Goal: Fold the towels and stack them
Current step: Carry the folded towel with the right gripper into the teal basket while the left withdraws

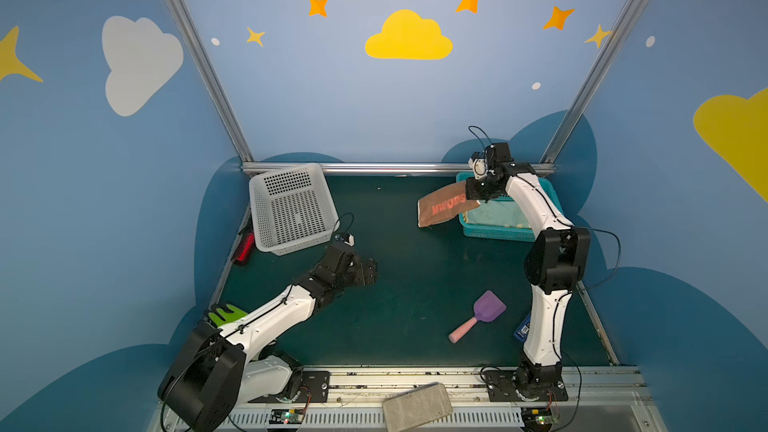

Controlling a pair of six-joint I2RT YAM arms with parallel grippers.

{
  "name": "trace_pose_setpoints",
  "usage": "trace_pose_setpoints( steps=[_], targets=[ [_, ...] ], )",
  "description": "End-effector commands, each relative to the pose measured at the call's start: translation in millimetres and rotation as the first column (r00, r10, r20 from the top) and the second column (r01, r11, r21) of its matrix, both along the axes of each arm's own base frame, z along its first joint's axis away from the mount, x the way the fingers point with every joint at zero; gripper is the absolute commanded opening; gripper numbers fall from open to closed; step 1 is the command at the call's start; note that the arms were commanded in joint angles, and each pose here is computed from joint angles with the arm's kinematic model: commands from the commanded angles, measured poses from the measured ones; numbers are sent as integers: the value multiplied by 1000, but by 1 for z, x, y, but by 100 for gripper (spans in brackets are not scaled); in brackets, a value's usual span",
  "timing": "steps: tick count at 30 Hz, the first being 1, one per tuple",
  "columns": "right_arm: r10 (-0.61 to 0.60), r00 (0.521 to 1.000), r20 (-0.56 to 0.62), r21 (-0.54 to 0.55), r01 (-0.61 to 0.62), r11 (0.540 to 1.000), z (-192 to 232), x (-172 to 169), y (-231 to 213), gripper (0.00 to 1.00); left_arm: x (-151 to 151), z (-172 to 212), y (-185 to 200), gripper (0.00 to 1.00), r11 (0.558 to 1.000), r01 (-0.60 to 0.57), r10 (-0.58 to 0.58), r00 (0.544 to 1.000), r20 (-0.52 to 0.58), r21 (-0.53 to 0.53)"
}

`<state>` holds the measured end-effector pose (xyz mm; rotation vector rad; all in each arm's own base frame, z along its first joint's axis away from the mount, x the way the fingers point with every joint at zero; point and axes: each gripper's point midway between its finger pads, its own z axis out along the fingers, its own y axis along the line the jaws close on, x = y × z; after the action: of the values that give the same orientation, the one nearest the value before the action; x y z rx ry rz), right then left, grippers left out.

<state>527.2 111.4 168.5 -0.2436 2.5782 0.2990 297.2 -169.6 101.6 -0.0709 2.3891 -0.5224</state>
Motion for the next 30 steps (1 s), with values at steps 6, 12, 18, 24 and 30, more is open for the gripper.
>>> trace_pose_setpoints(
  steps=[6,12,18,24,30],
  targets=[
    [-97,994,52,-61,100,993,19,-3,-76,0,-6,2,11,100,999,-5,4,1000,10,41],
    [-148,987,57,-56,151,987,13,-1,-113,0,-10,2,17,100,999,-22,21,1000,10,49],
    [-203,977,61,-93,208,974,4,-2,-149,0,-12,1,20,100,998,-31,31,1000,2,56],
    [-251,964,82,-119,260,958,1,-2,-181,0,-12,0,21,100,998,-33,33,999,-8,62],
    [-290,953,85,-102,298,949,0,-4,-200,0,-13,-4,22,100,997,-41,42,999,-19,60]
  ],
)
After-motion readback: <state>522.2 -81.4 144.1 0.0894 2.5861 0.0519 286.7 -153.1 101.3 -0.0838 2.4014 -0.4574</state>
